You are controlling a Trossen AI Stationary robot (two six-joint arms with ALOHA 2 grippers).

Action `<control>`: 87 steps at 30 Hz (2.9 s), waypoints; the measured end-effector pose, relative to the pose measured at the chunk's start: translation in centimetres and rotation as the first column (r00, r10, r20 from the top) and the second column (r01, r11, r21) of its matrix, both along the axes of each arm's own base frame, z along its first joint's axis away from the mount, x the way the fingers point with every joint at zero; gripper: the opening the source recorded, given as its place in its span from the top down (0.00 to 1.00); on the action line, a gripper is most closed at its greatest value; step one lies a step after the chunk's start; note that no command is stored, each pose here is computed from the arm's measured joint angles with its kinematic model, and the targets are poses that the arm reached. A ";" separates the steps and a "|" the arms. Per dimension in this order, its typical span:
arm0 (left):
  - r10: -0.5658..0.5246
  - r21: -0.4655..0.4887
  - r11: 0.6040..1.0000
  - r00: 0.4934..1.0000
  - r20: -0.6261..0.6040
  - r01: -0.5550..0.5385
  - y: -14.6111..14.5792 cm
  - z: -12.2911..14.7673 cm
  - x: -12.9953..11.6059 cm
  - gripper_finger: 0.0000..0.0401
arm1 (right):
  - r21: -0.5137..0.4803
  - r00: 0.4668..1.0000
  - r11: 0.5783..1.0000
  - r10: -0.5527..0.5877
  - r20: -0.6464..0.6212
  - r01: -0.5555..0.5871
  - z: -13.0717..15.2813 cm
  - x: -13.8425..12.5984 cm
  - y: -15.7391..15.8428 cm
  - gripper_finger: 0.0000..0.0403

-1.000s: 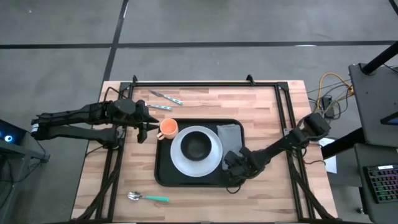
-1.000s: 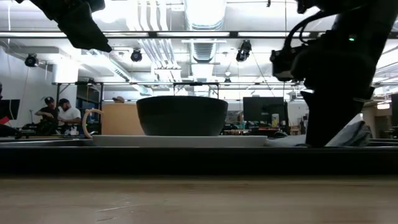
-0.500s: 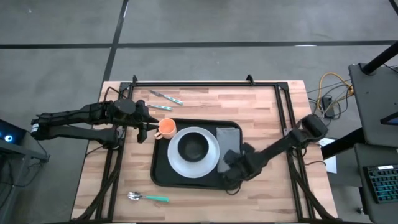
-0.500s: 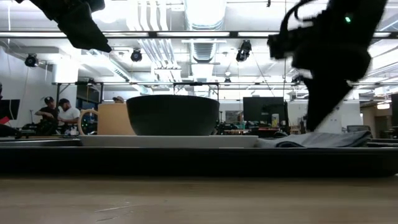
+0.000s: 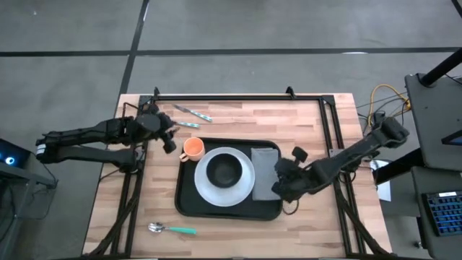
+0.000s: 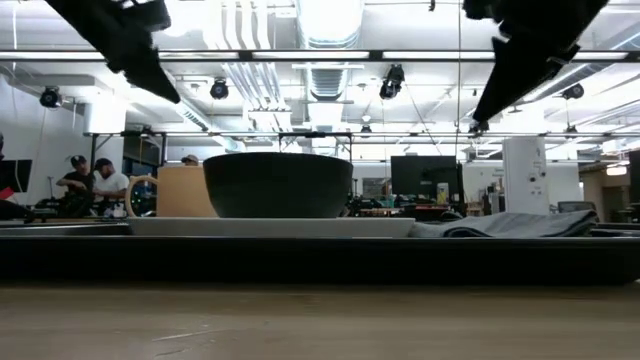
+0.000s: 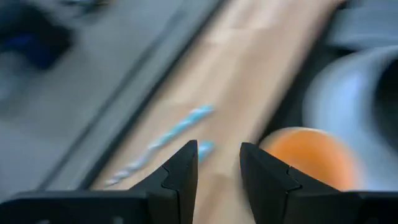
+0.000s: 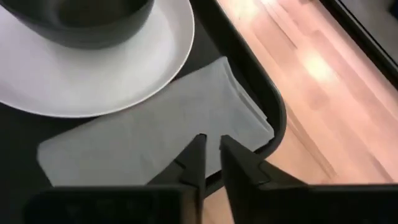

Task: Set up tray
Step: Put the white blue fork on top of the gray table napkin

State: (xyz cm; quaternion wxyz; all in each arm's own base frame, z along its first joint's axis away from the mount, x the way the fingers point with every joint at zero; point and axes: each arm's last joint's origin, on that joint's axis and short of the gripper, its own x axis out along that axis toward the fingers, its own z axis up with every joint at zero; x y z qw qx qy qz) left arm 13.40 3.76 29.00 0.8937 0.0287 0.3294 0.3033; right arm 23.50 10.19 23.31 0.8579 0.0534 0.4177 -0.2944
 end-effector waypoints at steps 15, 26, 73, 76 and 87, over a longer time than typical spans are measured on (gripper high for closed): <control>0.745 -0.220 0.662 0.599 0.293 -0.716 5.2 0.3 1.4 0.75 | 0.052 0.938 0.981 0.162 0.306 -0.187 0.3 -2.0 -1.0 0.58; 0.802 -0.175 0.576 0.509 0.313 -0.799 7.0 0.4 4.7 0.75 | -0.108 0.953 0.984 0.163 0.256 -0.140 1.6 3.4 -8.7 0.57; 0.488 0.469 0.833 0.788 -0.375 -0.292 10.2 1.1 4.4 0.75 | 0.295 0.897 0.871 0.290 0.334 -0.392 10.6 6.5 -19.9 0.60; 0.510 0.381 0.843 0.789 -0.344 -0.380 11.1 0.3 3.8 0.75 | 0.289 0.894 0.873 0.289 0.342 -0.393 10.6 6.5 -19.9 0.61; 0.264 0.082 0.962 0.800 -0.539 -0.262 12.1 -3.7 4.6 0.75 | 0.304 0.898 0.873 0.271 0.347 -0.381 10.6 6.6 -19.9 0.61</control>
